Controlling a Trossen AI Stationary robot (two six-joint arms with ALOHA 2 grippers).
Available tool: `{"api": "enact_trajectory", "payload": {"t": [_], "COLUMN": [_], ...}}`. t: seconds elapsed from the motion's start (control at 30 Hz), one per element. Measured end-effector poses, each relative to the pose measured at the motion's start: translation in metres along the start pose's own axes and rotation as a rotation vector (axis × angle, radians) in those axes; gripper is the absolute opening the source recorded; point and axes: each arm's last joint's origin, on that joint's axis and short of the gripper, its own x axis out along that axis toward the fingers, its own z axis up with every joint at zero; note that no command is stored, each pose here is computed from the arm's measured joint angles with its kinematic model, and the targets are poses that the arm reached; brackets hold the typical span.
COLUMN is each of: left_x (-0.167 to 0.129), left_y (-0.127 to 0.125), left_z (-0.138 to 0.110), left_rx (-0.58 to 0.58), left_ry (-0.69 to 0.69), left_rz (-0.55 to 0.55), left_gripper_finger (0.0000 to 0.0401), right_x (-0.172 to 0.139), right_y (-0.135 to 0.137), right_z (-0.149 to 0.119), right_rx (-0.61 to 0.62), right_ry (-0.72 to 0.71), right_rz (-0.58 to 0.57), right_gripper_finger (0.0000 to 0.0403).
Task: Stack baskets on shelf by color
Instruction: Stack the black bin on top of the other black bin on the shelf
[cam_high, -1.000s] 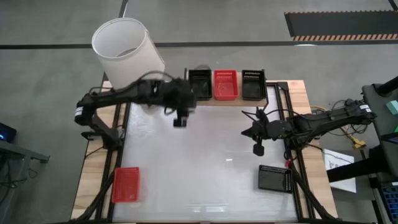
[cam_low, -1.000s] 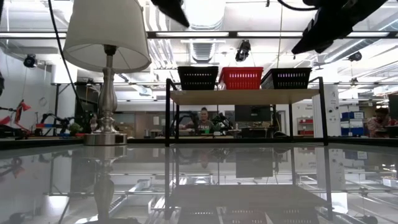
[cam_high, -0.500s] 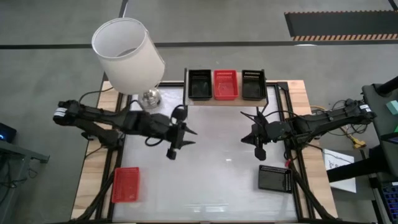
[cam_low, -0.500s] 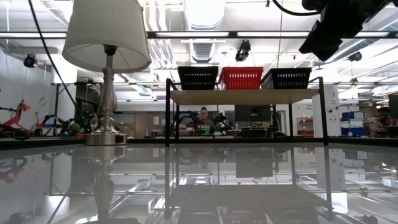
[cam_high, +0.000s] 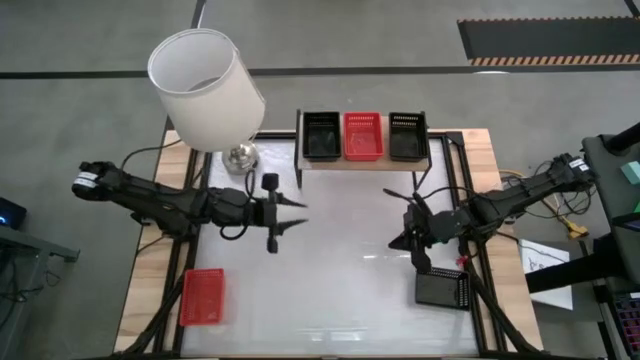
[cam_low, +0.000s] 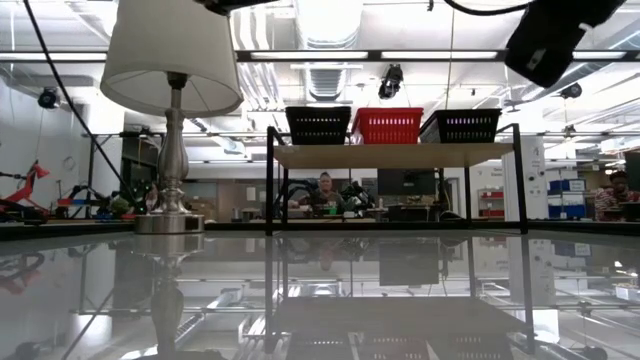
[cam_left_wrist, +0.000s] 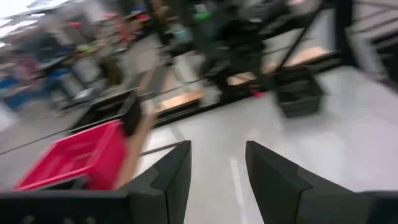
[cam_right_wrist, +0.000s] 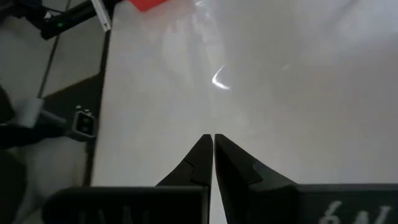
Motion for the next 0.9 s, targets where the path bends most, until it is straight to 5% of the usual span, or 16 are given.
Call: {"api": "enact_trajectory", "payload": {"t": [0.27,0.53,0.77,0.9], "left_x": [-0.011,-0.021,-0.026,-0.028], "left_y": [0.008,0.008,0.009,0.009], "left_z": [0.004,-0.005,-0.006,-0.008], "left_rx": [0.017,-0.01,-0.004,0.003], "left_ry": [-0.008,-0.003,0.016,0.038], "left_rz": [0.09,0.088,0.08,0.073], "left_gripper_finger": [0.0136,0.0136,0.0136,0.0136], "right_x": [0.025,0.054,0.064,0.065], "right_y": [0.032,0.057,0.069,0.082], "right_z": [0.001,-0.013,-0.025,-0.025], "right_rx": [0.156,0.508,0.763,0.782], "right_ry": [0.131,0.376,0.637,0.707], "right_rz": [0.038,0.013,-0.295,-0.425], "right_gripper_finger": [0.0009,0.0009,0.0009,0.0009]}}
